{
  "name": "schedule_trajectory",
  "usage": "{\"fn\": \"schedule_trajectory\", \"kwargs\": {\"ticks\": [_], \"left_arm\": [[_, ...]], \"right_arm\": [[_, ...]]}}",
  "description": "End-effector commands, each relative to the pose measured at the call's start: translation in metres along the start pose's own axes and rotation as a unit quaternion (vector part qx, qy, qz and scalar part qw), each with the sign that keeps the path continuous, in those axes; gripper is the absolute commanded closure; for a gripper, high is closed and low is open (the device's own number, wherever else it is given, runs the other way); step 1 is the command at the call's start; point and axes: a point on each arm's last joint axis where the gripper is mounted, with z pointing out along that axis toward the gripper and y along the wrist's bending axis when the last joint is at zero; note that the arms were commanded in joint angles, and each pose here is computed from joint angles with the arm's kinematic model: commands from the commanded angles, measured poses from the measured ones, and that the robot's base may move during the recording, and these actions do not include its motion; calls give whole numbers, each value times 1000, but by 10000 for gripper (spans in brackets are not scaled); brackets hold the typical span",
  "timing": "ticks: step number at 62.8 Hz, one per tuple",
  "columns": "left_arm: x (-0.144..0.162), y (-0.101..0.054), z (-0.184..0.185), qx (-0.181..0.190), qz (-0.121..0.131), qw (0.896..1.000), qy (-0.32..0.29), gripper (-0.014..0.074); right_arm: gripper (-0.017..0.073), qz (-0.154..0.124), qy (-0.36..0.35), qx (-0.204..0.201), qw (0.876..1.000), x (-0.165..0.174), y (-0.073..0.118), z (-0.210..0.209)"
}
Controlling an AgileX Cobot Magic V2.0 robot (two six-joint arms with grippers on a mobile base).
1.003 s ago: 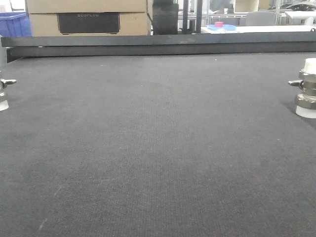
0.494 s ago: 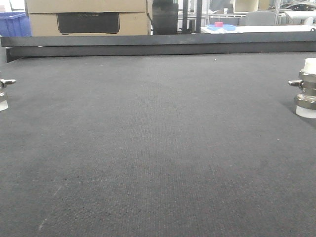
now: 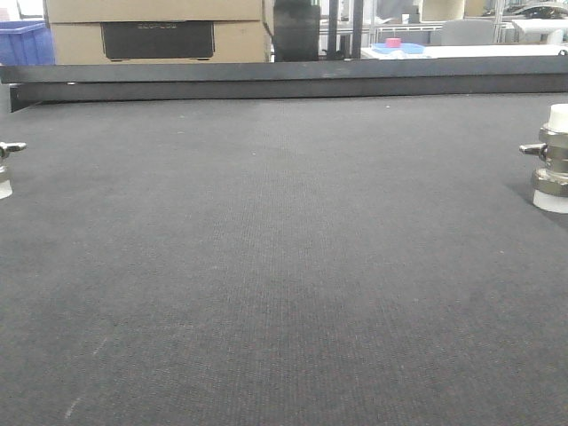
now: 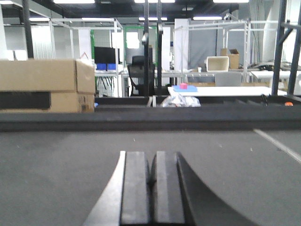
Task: Place valve from conveyor to right shelf box
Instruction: 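Move both grippers above the two white-capped silver valves on the conveyor, then lower both open grippers around the valve bodies and close the right gripper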
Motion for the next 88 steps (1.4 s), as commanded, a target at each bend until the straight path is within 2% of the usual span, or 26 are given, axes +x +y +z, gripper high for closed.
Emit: {"fn": "schedule_trajectory", "kwargs": {"ticks": [1,8,13,22,26,33,38,43,54,69,81,88], "left_arm": [[-21,0,3,-3,-1,999,40,633],[-45,1,17,-4,1,998,64,434],[-54,1,33,-5,1,995,98,246],[-57,0,60,-2,-8,986,168,46],[-59,-2,69,6,-15,983,181,4],[-67,-7,85,18,-41,978,203,5],[-71,-9,93,27,-40,973,227,5],[-77,-13,104,36,-38,967,249,5],[-88,-19,120,52,-35,961,269,5],[-87,-20,126,52,-34,958,281,5],[-87,-20,126,52,-34,958,281,5],[-87,-20,126,52,-34,958,281,5]], "right_arm": [[678,-1,14,-4,1000,-21,3,1],[500,-1,9,-4,1000,-47,4,9],[306,-1,20,-3,1000,-60,5,21],[-19,1,70,0,998,-63,4,52],[-9,2,94,2,996,-57,4,64],[-9,2,130,9,991,-45,1,92],[-9,3,163,9,987,-45,1,108],[-9,4,215,4,977,-54,3,131],[-9,-13,349,-12,937,-71,5,192],[-9,-30,524,-42,850,-62,6,264],[-9,-43,582,-34,811,-28,-1,307],[-9,-40,614,-34,788,2,-3,322]]}}
